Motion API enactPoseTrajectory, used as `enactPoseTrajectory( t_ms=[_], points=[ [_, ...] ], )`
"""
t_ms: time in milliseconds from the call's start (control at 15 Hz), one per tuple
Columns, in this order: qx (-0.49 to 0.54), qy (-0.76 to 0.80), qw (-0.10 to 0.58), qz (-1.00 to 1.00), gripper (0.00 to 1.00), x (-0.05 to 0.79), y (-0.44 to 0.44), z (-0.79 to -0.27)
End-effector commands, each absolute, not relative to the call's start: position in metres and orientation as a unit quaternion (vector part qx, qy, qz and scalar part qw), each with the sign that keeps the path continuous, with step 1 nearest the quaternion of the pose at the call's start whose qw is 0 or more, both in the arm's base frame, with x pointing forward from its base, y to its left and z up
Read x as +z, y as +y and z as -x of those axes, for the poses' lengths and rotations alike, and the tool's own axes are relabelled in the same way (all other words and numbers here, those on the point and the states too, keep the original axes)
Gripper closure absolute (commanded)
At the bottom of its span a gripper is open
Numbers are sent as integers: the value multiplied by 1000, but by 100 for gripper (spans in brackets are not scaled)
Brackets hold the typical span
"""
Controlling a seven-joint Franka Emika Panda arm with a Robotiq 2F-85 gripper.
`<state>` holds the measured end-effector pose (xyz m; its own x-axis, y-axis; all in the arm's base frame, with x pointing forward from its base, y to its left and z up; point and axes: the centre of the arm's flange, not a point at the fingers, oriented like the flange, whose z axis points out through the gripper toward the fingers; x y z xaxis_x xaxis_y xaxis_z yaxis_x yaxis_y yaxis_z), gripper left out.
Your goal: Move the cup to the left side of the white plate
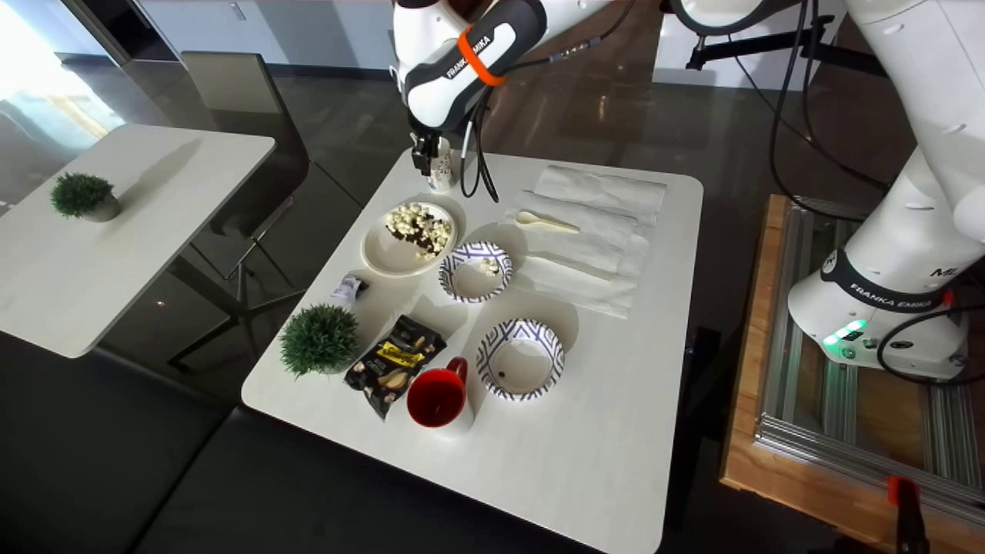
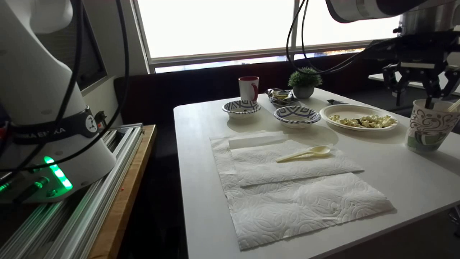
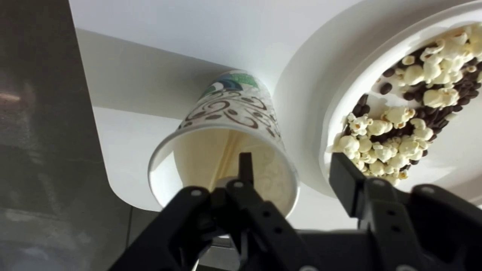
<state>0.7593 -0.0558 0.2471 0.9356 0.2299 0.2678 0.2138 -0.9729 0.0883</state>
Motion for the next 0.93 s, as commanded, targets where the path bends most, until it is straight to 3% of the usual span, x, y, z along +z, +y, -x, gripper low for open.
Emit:
enactPoseTrajectory(
  t_ms=[0,200,467,533,867],
  points=[
    [153,131,36,-979,72,245,-58,-772],
    [152,133,37,-979,94,249,-56,-771],
    [134,105,27,-985,100,261,-48,-763],
    [132,100,29,-986,96,267,-48,-760],
    [126,88,41,-987,95,305,-34,-737]
  ],
)
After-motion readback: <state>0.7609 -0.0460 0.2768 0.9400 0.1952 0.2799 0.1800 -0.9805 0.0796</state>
